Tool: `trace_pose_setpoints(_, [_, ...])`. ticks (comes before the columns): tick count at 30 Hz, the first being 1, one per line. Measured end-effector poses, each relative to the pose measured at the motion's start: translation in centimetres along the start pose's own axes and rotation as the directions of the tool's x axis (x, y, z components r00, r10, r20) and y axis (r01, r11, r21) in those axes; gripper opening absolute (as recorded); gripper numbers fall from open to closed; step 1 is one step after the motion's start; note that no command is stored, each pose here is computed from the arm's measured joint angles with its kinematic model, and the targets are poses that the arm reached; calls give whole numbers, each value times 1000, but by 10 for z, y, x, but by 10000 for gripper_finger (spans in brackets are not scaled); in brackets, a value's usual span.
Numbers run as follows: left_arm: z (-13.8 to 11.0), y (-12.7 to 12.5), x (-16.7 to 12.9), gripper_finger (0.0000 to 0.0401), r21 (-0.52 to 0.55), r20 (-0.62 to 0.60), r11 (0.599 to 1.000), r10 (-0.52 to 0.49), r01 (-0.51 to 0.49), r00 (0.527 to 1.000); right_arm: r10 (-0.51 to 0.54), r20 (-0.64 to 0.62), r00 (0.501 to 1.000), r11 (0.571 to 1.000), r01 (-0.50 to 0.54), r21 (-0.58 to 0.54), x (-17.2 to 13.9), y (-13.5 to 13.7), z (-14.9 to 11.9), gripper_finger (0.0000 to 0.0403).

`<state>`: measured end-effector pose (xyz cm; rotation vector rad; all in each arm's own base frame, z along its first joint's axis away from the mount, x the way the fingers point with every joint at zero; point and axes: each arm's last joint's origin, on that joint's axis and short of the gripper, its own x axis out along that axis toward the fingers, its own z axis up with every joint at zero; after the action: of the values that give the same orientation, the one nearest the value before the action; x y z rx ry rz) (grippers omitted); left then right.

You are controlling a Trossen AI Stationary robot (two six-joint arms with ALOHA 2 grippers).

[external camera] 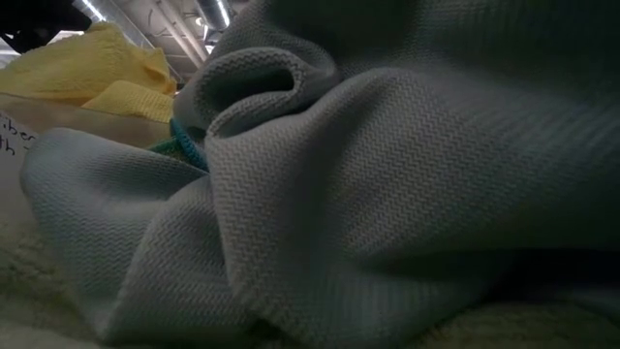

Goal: Sort microfiber towel by color & place in baskets
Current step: Put the blue towel into the black bin

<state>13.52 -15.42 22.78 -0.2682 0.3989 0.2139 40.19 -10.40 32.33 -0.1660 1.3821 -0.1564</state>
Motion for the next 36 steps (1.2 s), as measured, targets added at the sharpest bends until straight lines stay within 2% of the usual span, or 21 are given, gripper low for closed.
trace_pose_setpoints(12, [0, 0, 0, 112, 0, 0, 1000, 0, 0, 1000, -27, -72, 997, 996, 21, -89, 54, -4, -6, 216])
trace_pose_setpoints(24, [0, 0, 0, 112, 0, 0, 1000, 0, 0, 1000, -36, -85, 996, 996, 28, -87, 73, -3, -9, 208])
trace_pose_setpoints(28, [0, 0, 0, 112, 0, 0, 1000, 0, 0, 1000, -26, -81, 996, 997, 20, -71, 73, -8, -10, 162])
trace_pose_setpoints(34, [0, 0, 0, 112, 0, 0, 1000, 0, 0, 1000, -13, -80, 997, 1000, 11, -26, 74, -15, -13, 26])
trace_pose_setpoints(36, [0, 0, 0, 112, 0, 0, 1000, 1, -1, 1000, -14, -77, 997, 1000, 12, -24, 72, -15, -13, 12])
